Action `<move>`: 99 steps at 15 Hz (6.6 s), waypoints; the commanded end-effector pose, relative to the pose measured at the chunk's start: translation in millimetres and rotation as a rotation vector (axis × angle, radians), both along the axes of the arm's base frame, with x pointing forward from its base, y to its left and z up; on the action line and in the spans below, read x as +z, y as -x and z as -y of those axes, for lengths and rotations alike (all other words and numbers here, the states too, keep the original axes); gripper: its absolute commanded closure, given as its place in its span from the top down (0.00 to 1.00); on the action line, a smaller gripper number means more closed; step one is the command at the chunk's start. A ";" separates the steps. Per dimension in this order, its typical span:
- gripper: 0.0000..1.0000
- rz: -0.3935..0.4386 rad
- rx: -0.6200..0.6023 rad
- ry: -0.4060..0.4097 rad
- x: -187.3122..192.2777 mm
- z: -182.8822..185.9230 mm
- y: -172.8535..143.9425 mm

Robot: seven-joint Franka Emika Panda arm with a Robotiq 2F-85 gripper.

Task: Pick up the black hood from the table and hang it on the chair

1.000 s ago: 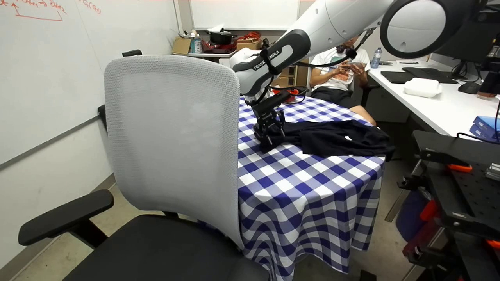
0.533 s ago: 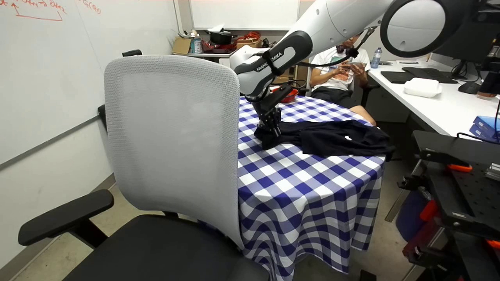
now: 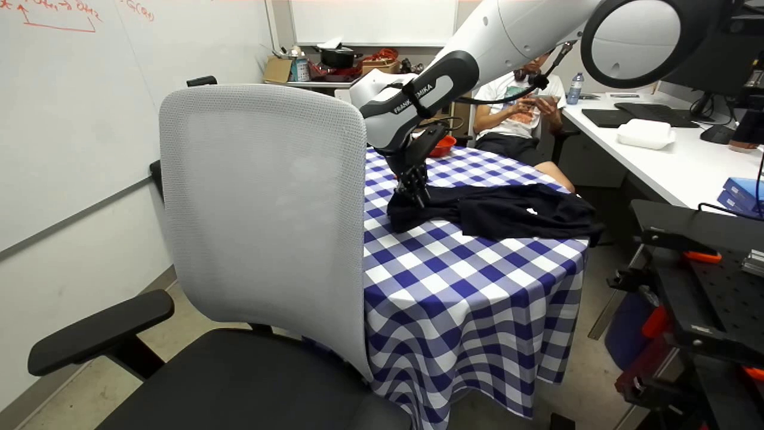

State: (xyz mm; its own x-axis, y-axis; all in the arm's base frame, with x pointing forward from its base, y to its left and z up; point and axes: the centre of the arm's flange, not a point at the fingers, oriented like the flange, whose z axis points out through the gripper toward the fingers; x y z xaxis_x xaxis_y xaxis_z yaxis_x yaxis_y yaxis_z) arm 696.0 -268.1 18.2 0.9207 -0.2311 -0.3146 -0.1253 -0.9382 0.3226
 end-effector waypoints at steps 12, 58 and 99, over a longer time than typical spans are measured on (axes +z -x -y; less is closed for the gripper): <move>0.75 -0.086 0.094 -0.065 -23.8 -9.8 8.6; 0.01 1.140 -0.082 0.245 644.4 -329.5 -117.3; 1.00 0.190 0.350 0.248 376.1 -256.8 -57.9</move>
State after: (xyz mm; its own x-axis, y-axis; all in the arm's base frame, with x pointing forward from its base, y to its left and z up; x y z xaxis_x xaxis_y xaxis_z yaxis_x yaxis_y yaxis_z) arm 785.0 54.6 384.7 0.9766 0.1760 -0.1236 0.2148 -0.7714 0.5990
